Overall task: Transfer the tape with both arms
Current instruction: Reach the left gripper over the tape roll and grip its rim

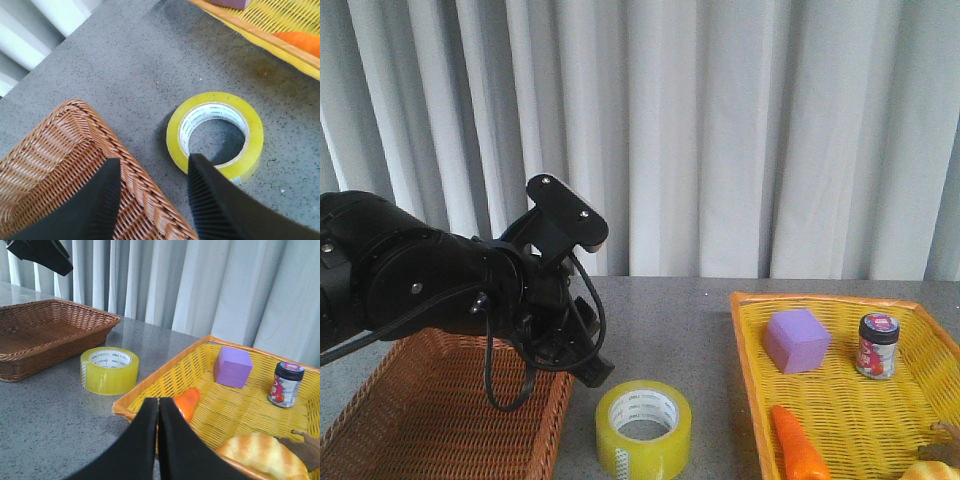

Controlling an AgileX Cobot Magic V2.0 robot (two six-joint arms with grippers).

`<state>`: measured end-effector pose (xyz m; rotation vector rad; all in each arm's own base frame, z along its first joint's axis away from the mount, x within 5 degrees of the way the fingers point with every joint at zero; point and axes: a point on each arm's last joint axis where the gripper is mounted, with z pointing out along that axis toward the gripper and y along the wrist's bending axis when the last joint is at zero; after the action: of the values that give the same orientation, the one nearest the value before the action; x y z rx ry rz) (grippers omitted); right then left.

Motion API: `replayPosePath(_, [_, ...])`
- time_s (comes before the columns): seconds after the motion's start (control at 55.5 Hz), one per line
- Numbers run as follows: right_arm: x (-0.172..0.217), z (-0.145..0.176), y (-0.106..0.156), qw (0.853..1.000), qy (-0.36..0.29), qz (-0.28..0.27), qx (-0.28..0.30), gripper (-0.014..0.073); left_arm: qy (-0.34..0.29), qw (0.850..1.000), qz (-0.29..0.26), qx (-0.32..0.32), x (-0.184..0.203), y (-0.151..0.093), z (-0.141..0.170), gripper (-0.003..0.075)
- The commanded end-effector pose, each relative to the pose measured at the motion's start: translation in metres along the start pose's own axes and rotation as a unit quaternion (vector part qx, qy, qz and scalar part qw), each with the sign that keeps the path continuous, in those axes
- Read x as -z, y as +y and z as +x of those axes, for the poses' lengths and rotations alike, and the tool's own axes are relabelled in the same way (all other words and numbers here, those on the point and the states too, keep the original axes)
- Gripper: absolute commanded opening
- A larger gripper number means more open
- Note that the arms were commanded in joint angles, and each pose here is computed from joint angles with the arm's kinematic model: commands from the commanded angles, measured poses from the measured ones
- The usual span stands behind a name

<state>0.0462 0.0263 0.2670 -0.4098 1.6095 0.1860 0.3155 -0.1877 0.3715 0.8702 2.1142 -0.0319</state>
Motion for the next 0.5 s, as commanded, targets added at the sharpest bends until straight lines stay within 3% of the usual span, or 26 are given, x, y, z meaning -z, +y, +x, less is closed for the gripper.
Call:
replayPosePath(0.0, [0.001,-0.012,-0.004,0.999,-0.031,0.022,-0.004,-0.0007,-0.064,0.998,-0.010,-0.004,0.024,0.004,-0.017,0.0317])
replayPosePath(0.27, [0.001,-0.012,-0.004,0.999,-0.032,0.022,-0.004,-0.0007,-0.056,0.998,-0.001,-0.015,0.025,0.002,-0.016,0.0405])
replayPosePath(0.486, [0.001,-0.012,-0.004,0.999,-0.032,0.022,-0.004,-0.0007,-0.123,0.992,0.000,-0.030,0.043,0.008,-0.043,0.0442])
